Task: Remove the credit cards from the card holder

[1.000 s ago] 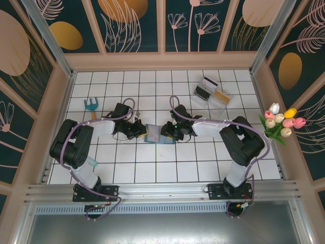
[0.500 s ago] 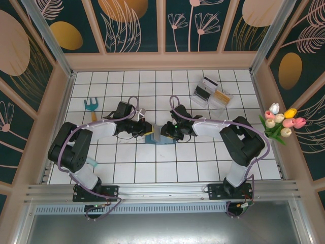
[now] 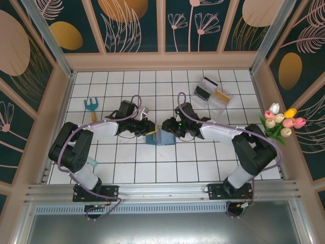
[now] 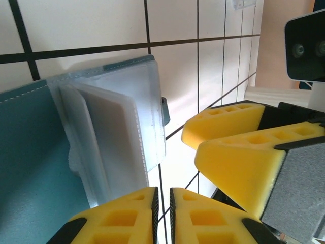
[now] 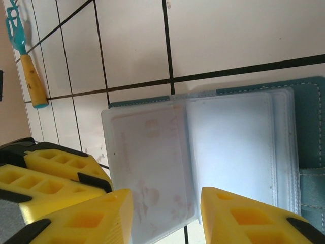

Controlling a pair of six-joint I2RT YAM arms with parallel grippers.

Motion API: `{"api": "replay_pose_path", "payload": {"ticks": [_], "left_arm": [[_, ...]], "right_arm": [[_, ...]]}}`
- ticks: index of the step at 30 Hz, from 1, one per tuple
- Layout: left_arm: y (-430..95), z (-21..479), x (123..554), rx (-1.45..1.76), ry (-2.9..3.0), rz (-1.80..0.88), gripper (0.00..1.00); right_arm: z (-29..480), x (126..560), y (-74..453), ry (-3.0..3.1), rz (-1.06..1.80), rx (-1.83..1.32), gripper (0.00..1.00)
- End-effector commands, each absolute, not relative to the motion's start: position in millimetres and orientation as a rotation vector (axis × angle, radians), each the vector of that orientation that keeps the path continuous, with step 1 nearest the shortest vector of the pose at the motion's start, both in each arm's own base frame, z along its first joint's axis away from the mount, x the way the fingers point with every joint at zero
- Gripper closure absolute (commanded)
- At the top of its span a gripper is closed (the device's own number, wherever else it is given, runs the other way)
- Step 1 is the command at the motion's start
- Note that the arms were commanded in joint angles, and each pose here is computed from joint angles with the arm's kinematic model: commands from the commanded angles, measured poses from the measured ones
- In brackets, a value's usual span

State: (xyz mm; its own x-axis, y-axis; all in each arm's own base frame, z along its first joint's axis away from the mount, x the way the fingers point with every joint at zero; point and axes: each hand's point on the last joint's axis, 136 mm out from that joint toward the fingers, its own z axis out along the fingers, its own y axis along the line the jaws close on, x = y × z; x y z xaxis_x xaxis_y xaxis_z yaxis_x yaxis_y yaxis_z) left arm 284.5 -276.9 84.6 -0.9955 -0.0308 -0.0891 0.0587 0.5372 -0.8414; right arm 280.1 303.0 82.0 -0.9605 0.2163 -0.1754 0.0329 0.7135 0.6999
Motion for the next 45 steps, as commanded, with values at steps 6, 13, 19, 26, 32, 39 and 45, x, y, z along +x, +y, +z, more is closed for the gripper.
{"api": "replay_pose_path", "payload": {"ticks": [6, 13, 19, 26, 32, 39, 45], "left_arm": [[-289, 91, 291, 0.065, 2.645, -1.506, 0.83], [-270, 74, 304, -0.001, 2.727, -1.242, 0.81], [-232, 76, 309, -0.180, 2.701, -1.112, 0.74], [-200, 56, 291, -0.308, 2.710, -1.154, 0.64], [-211, 48, 283, -0.236, 2.713, -1.273, 0.64], [-218, 43, 282, -0.197, 2.708, -1.353, 0.72], [-220, 35, 282, -0.212, 2.725, -1.365, 0.72]], "right_arm": [[86, 275, 306, 2.661, 1.152, 0.166, 0.58], [75, 270, 303, 2.713, 1.067, 0.147, 0.58], [65, 271, 310, 2.767, 0.992, 0.099, 0.58], [54, 276, 326, 2.819, 0.927, 0.021, 0.58], [43, 277, 328, 2.855, 0.872, 0.012, 0.57], [36, 276, 326, 2.873, 0.865, 0.028, 0.57], [35, 274, 326, 2.876, 0.869, 0.024, 0.58]]}}
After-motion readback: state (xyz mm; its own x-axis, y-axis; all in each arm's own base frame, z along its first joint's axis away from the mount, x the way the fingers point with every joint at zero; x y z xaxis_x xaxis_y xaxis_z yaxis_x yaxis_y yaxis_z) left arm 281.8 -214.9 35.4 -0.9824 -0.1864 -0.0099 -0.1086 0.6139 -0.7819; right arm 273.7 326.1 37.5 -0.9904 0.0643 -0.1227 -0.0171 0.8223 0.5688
